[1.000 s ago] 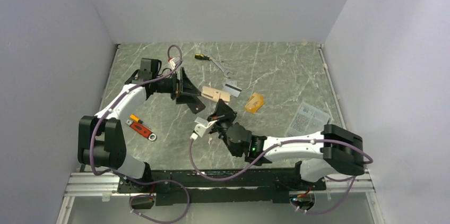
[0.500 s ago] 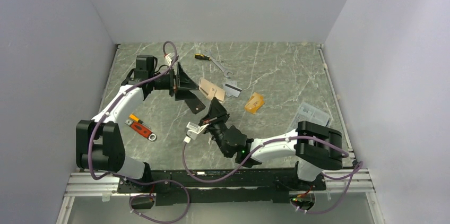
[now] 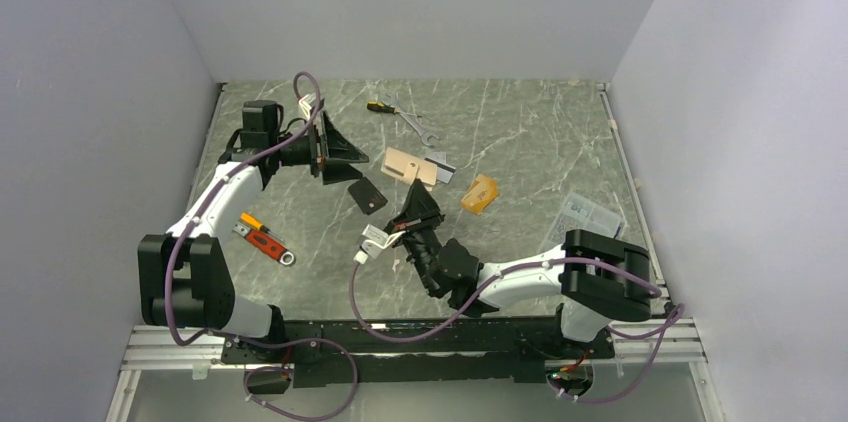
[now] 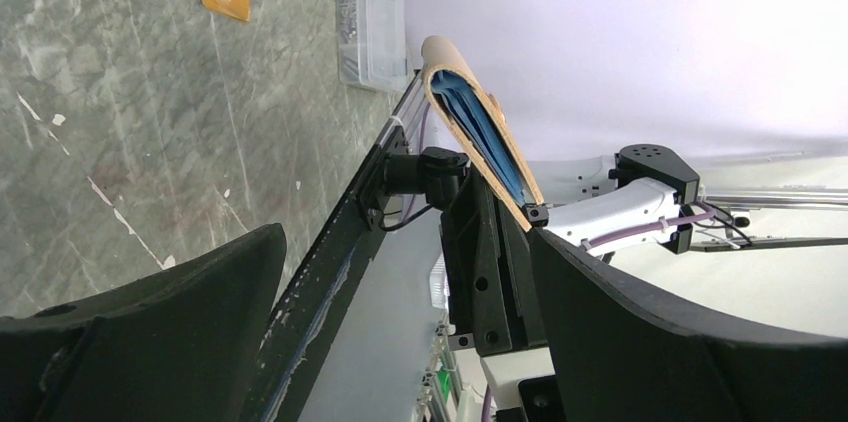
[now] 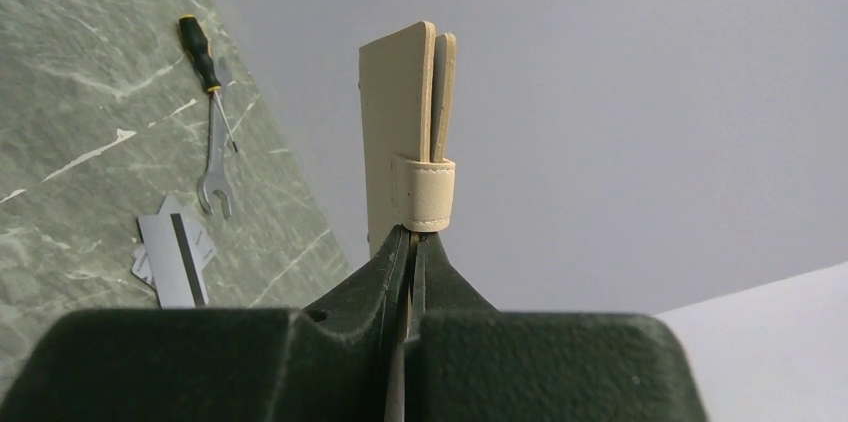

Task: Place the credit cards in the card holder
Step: Pick up the card holder from the center of the board.

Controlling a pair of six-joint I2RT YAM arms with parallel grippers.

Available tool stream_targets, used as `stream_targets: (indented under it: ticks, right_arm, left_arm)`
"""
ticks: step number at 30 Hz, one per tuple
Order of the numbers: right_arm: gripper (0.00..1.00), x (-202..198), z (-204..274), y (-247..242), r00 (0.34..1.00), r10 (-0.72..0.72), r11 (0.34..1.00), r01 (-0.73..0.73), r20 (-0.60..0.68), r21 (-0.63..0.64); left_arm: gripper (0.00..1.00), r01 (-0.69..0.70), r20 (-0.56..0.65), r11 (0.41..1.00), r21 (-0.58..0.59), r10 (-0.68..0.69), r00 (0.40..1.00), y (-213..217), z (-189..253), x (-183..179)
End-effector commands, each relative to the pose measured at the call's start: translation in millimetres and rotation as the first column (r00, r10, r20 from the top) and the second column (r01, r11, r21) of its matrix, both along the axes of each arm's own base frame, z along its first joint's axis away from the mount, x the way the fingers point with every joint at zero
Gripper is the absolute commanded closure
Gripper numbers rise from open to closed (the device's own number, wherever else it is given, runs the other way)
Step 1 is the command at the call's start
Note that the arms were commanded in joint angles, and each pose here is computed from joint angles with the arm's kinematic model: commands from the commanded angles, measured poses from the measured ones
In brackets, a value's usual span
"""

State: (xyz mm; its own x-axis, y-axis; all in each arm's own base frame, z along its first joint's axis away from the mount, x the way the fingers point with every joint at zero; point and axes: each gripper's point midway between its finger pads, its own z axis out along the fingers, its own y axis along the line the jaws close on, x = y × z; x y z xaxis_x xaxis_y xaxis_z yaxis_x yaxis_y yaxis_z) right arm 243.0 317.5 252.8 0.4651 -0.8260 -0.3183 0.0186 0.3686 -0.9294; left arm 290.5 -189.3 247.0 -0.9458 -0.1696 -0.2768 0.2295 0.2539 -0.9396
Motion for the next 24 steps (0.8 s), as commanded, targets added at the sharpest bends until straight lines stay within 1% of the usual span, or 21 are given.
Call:
stream_targets:
  ticks: [1, 5, 13, 19, 24]
  right_arm:
    - [1.00, -2, 28, 0, 0.999, -0.001, 0.995, -0.004, 0.052, 0.100]
    - [1.00, -3, 29, 17, 0.995, 0.029, 0.997, -0.036, 0.091, 0.071]
    - [1.00, -1, 20, 35, 0.996, 0.073, 0.996, -0.076, 0.054, 0.055]
    - [1.00, -1, 20, 54, 0.990, 0.129, 0.990, -0.132, 0.049, 0.058]
    - [1.00, 3, 16, 71, 0.986, 0.162, 0.985, -0.164, 0.043, 0.045]
  left_arm:
    - [0.01, 0.037, 0.062, 0.999, -0.020, -0.036, 0.997, -7, 20, -11]
    - [0.01, 0.041, 0.044, 0.999, -0.023, -0.040, 0.998, -12, 20, -11]
    - [0.01, 0.054, 0.064, 0.997, -0.051, -0.051, 0.997, -13, 39, -10]
    - [0.01, 0.081, 0.056, 0.995, -0.064, -0.078, 0.995, -21, 37, -15]
    - [0.01, 0.097, 0.069, 0.992, -0.083, -0.091, 0.993, -25, 45, -13]
